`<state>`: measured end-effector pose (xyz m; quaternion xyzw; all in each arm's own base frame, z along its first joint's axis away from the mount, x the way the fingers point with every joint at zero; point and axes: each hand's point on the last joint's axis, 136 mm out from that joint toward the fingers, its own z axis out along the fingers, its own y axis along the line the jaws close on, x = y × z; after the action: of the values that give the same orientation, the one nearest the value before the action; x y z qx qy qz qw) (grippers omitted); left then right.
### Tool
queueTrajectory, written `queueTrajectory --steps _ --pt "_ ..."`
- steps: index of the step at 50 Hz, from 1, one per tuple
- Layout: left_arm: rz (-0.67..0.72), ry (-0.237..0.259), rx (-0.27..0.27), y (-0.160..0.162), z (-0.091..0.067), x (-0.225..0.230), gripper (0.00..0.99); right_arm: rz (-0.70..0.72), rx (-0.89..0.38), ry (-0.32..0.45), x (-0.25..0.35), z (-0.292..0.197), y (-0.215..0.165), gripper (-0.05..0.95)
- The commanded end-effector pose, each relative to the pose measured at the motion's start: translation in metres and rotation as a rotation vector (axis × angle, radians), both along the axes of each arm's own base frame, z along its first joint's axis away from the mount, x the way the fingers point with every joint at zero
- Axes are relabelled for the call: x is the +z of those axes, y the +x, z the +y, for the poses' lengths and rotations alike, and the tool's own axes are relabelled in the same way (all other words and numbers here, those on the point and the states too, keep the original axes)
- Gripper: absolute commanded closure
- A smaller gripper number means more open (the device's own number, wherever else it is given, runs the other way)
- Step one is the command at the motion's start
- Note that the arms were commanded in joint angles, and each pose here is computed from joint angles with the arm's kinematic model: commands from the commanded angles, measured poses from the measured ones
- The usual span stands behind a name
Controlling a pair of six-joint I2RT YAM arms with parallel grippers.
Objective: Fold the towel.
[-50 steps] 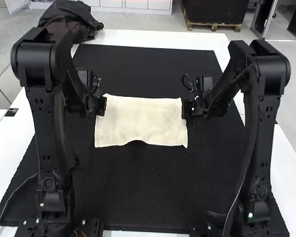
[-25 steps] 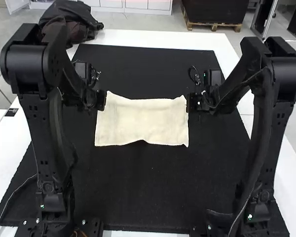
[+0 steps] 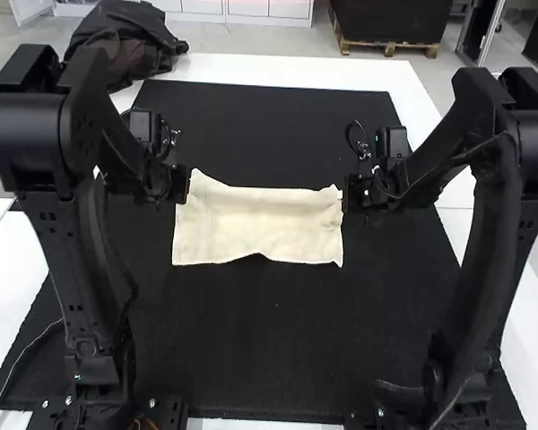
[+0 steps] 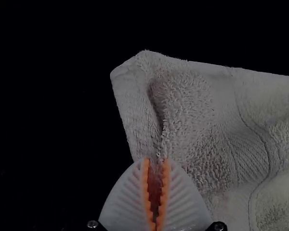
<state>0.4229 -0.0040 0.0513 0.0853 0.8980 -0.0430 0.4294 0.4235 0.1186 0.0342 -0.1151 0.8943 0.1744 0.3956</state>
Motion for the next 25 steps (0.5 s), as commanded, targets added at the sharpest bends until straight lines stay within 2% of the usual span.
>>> queueTrajectory --steps 1,25 --pt "-0.033 -0.001 0.019 -0.001 0.006 0.015 0.977 -0.049 0.001 0.012 0.023 -0.006 0.000 0.92" --pt "0.003 -0.010 0.005 -0.029 0.001 0.023 0.977 0.026 0.051 0.014 0.033 -0.004 -0.036 0.92"
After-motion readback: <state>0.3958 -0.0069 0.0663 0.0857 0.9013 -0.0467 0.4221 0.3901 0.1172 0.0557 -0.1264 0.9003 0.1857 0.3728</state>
